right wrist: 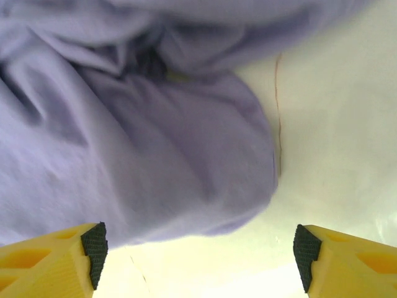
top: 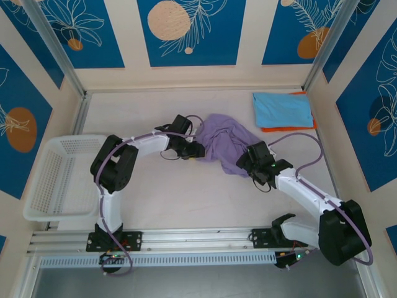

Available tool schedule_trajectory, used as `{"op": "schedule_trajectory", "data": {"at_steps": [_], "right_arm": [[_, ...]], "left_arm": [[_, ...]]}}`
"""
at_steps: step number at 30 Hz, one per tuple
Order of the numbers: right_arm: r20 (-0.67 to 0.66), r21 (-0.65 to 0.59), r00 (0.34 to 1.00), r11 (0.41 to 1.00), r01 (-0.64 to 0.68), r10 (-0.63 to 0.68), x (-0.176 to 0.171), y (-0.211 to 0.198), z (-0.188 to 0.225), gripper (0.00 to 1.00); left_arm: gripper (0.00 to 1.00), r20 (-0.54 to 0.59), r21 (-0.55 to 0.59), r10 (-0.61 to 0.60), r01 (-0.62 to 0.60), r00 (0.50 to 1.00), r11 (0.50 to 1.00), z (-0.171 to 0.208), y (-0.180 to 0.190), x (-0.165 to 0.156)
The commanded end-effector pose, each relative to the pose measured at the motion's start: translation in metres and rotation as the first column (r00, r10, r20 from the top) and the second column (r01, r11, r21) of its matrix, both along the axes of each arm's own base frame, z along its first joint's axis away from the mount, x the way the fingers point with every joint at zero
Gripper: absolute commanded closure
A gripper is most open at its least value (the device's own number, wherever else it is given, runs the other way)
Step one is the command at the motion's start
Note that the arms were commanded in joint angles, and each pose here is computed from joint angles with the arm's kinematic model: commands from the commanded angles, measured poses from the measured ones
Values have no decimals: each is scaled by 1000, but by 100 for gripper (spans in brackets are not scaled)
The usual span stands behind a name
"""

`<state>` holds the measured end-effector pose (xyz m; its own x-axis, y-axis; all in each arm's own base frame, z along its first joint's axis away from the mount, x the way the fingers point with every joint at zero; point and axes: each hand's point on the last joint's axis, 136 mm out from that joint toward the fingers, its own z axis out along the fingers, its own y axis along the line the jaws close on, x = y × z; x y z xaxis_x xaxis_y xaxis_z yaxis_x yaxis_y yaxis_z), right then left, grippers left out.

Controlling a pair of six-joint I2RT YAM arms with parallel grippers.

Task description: Fold and stack the t-shirts

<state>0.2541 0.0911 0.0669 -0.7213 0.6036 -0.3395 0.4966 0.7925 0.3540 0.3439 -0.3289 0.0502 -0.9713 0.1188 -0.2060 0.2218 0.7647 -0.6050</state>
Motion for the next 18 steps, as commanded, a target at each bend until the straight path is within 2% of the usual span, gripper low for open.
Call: {"op": "schedule_trajectory", "data": {"at_steps": [1, 3, 5, 7, 11, 13, 16, 18], "right_arm": [[-104, 60, 994, 998, -32, 38, -19, 13, -17, 23], [-123, 50, 991, 998, -40, 46, -19, 15, -24, 25], [-112, 34, 991, 997, -70, 73, -11, 18, -27, 29], [-117, 19, 988, 995, -95, 96, -1, 19, -28, 38], [-111, 27, 985, 991, -133, 135, 17, 19, -34, 63], [-119, 29, 983, 990, -137, 140, 22, 17, -38, 68], [-134, 23, 977, 986, -165, 166, 25, 18, -41, 89], [-112, 23, 976, 983, -184, 186, 24, 20, -33, 94]], "left_arm": [[79, 31, -80, -16, 19, 999, 997, 14, -15, 4], [92, 47, -87, -11, 15, 999, 996, 20, -14, 4], [99, 74, -96, -13, 20, 997, 995, 30, -14, 3], [100, 99, -98, -17, 26, 995, 995, 39, -14, 0], [100, 133, -120, -21, 37, 991, 992, 60, -13, -6], [100, 149, -123, -20, 38, 989, 992, 69, -12, -10], [100, 176, -132, -14, 38, 984, 990, 83, -8, -15], [100, 191, -143, -10, 38, 982, 989, 94, -4, -19]]}}
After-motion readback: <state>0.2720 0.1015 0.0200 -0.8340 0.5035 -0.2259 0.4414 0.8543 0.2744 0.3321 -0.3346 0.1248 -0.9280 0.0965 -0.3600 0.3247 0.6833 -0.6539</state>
